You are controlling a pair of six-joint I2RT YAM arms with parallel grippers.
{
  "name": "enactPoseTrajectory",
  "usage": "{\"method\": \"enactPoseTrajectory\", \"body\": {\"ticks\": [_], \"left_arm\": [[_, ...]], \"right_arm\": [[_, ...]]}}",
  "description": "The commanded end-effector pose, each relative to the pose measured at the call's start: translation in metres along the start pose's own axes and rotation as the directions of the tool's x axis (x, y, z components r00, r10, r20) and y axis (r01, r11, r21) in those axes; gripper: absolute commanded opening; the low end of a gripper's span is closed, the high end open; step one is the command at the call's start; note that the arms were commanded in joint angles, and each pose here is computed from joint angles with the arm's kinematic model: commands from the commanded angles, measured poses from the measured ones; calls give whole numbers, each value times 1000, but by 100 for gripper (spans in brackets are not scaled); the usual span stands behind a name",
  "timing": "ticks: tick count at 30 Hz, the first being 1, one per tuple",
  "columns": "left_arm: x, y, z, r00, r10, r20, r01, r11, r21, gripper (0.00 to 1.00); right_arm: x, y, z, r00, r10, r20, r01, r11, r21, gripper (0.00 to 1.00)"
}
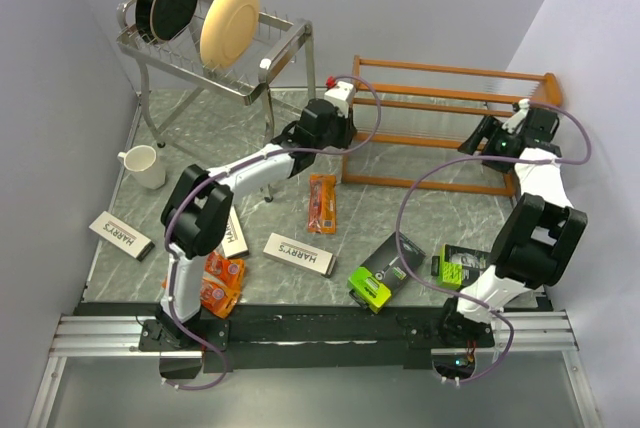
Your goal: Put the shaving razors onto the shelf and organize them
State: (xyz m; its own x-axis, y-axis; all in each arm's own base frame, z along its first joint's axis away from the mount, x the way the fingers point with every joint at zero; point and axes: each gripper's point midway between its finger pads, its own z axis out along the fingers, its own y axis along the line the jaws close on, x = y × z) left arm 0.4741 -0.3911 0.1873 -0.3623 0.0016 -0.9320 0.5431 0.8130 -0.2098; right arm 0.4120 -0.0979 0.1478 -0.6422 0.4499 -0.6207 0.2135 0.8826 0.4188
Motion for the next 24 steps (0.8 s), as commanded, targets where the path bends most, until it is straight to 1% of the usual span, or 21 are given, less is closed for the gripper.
{"method": "enactPoseTrajectory", "body": {"ticks": [1, 5, 6, 8, 9, 10, 11, 12, 13, 15, 16, 17, 21, 23, 24], "left_arm": [[-3, 9, -32, 996, 57, -63, -59, 998, -29, 1], [-7, 14, -41, 998, 32, -61, -33, 999, -21, 1], [-6, 12, -42, 997, 29, -66, -29, 1000, -4, 1], [-1, 13, -41, 997, 30, -78, -31, 1000, -4, 1], [0, 15, -39, 996, 32, -77, -33, 999, -15, 1], [0, 16, -39, 996, 45, -78, -47, 999, -14, 1], [-4, 25, -38, 997, 49, -66, -53, 997, -56, 1], [-9, 29, -39, 997, 55, -56, -58, 996, -69, 1], [-11, 34, -40, 997, 58, -54, -61, 995, -74, 1], [-14, 49, -41, 997, 49, -51, -54, 994, -93, 1], [-15, 53, -40, 997, 50, -52, -54, 995, -87, 1], [-15, 53, -39, 997, 50, -53, -54, 995, -83, 1], [-5, 43, -40, 995, 49, -91, -53, 998, -35, 1], [0, 36, -39, 994, 50, -100, -52, 999, -14, 1], [3, 32, -39, 992, 47, -113, -47, 999, 1, 10]], "right_arm": [[-11, 42, -7, 998, -26, 62, 33, 993, -111, 86], [-17, 53, -17, 994, -73, 85, 82, 991, -107, 87], [-15, 44, -22, 995, -74, 73, 77, 996, -42, 88], [-28, 34, -42, 987, -112, 118, 107, 993, 47, 89], [-30, 20, -50, 985, -110, 132, 94, 988, 123, 92], [-28, 13, -55, 985, -101, 140, 81, 987, 141, 93], [-34, 4, -69, 980, -77, 181, 48, 986, 159, 94], [-32, 1, -73, 981, -62, 183, 34, 987, 155, 95], [-29, -1, -75, 984, -42, 175, 16, 989, 149, 95], [-22, -4, -74, 987, 46, 155, -66, 990, 128, 94], [-15, 0, -69, 986, 95, 135, -106, 991, 83, 93], [-13, -1, -68, 973, 183, 139, -193, 979, 65, 92], [-5, 8, -51, 931, 338, 135, -337, 941, -32, 87], [0, 9, -39, 900, 425, 102, -421, 905, -59, 86], [-4, 9, -34, 895, 434, 104, -428, 901, -74, 86]]}}
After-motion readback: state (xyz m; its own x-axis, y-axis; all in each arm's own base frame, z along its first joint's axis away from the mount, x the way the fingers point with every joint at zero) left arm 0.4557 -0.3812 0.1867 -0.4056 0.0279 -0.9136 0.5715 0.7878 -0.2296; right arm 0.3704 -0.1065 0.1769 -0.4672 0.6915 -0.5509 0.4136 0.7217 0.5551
